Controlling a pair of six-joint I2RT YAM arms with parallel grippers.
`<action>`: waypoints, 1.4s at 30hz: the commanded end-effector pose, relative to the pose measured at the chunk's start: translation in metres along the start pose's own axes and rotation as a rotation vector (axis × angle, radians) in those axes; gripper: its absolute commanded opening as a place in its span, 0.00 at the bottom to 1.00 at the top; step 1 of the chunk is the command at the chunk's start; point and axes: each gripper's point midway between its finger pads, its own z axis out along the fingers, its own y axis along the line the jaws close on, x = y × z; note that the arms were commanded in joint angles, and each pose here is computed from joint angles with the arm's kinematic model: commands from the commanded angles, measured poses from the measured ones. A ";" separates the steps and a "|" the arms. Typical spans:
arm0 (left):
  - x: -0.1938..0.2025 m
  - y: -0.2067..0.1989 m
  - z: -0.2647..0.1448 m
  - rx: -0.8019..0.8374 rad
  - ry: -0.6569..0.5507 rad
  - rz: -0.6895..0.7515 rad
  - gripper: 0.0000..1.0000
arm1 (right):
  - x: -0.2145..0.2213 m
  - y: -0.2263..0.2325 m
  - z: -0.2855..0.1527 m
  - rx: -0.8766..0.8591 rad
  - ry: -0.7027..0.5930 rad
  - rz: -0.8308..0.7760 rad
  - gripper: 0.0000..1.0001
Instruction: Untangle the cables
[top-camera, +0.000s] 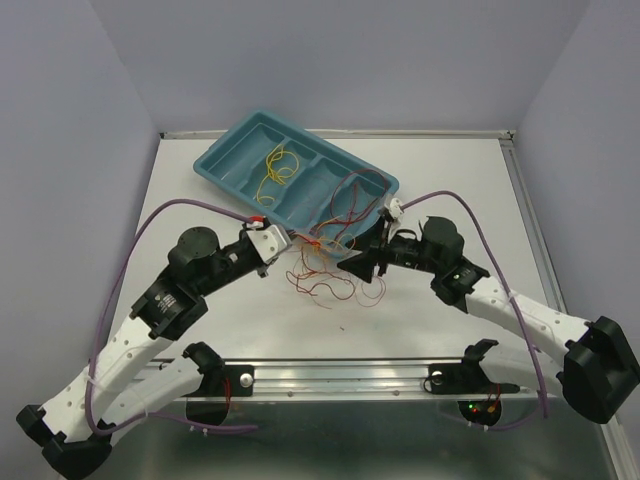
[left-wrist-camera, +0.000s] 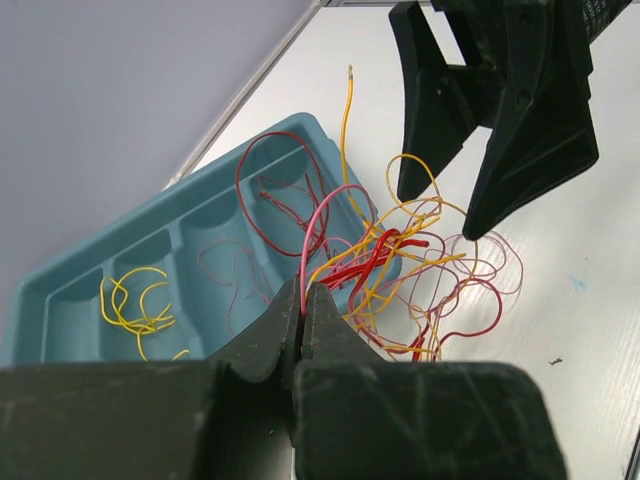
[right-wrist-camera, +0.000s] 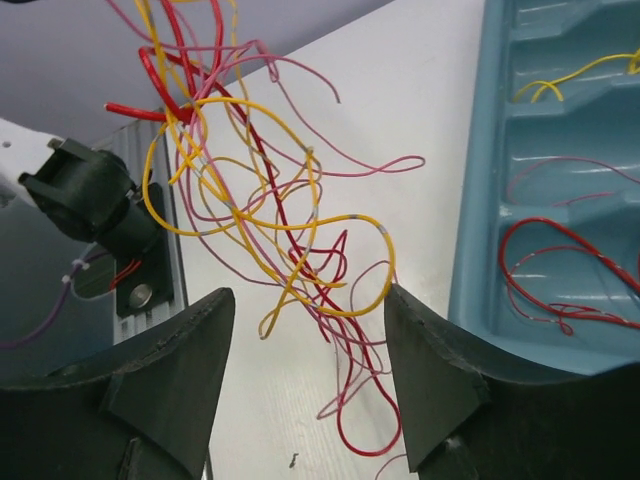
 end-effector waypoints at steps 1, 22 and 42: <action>-0.035 0.010 -0.008 -0.026 -0.094 0.028 0.00 | -0.010 0.031 0.006 -0.170 -0.037 -0.071 0.65; -0.020 0.072 -0.015 -0.356 -0.040 -0.039 0.00 | -0.008 0.069 0.006 -0.362 0.018 -0.011 0.01; -0.007 0.012 0.001 0.023 -0.009 0.023 0.72 | -0.086 0.123 -0.066 -0.359 -0.264 -0.131 0.01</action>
